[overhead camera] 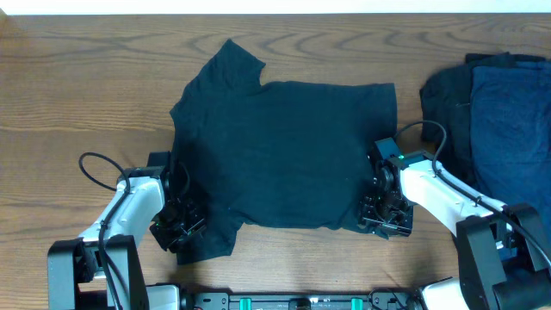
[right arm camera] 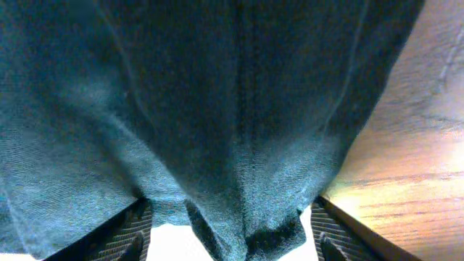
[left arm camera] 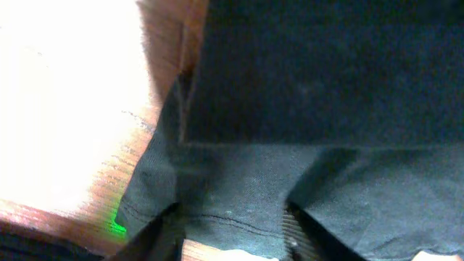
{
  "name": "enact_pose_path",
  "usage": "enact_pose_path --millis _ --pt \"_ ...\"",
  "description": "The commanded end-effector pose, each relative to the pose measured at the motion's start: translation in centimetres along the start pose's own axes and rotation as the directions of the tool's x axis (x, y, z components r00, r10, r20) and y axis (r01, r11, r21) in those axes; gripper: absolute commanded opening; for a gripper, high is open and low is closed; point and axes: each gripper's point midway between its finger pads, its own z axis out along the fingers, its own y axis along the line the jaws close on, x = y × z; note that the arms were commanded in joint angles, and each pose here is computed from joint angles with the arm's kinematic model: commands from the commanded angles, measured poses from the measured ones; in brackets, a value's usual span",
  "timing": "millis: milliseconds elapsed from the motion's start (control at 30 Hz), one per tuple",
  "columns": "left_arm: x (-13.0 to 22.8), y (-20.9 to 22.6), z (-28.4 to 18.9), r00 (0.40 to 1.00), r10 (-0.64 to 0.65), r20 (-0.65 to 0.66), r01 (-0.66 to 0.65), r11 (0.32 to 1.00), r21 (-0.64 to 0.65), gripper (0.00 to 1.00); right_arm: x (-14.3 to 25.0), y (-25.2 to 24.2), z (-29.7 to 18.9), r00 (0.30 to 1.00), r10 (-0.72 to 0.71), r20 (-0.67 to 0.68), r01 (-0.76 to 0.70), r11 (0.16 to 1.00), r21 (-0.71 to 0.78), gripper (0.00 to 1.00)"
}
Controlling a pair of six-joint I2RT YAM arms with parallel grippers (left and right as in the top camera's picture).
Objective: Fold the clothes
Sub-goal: 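Hold both lower hem corners with both grippers, then lift the hem with both grippers and fold it up toward the collar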
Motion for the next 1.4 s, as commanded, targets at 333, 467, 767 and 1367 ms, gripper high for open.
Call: enact_pose_path --millis 333,467,767,1367 --pt "-0.4 0.1 2.5 0.995 -0.085 0.046 0.083 0.996 0.041 0.66 -1.2 -0.3 0.6 0.999 -0.005 0.050 0.004 1.000 0.018 0.71" --pt "-0.4 0.1 2.7 0.994 -0.096 0.049 0.094 0.994 0.047 0.49 -1.2 -0.3 0.6 0.999 -0.005 0.049 0.004 1.000 0.018 0.71" --pt "0.0 0.3 2.7 0.996 -0.079 0.034 0.077 0.996 0.035 0.19 -0.9 -0.5 0.5 0.999 -0.012 0.035 0.012 1.000 0.026 0.63" --pt "0.1 0.3 2.3 0.999 -0.030 0.029 0.029 0.999 0.027 0.06 -0.7 -1.0 0.0 1.000 0.002 0.011 -0.003 0.999 0.035 0.01"
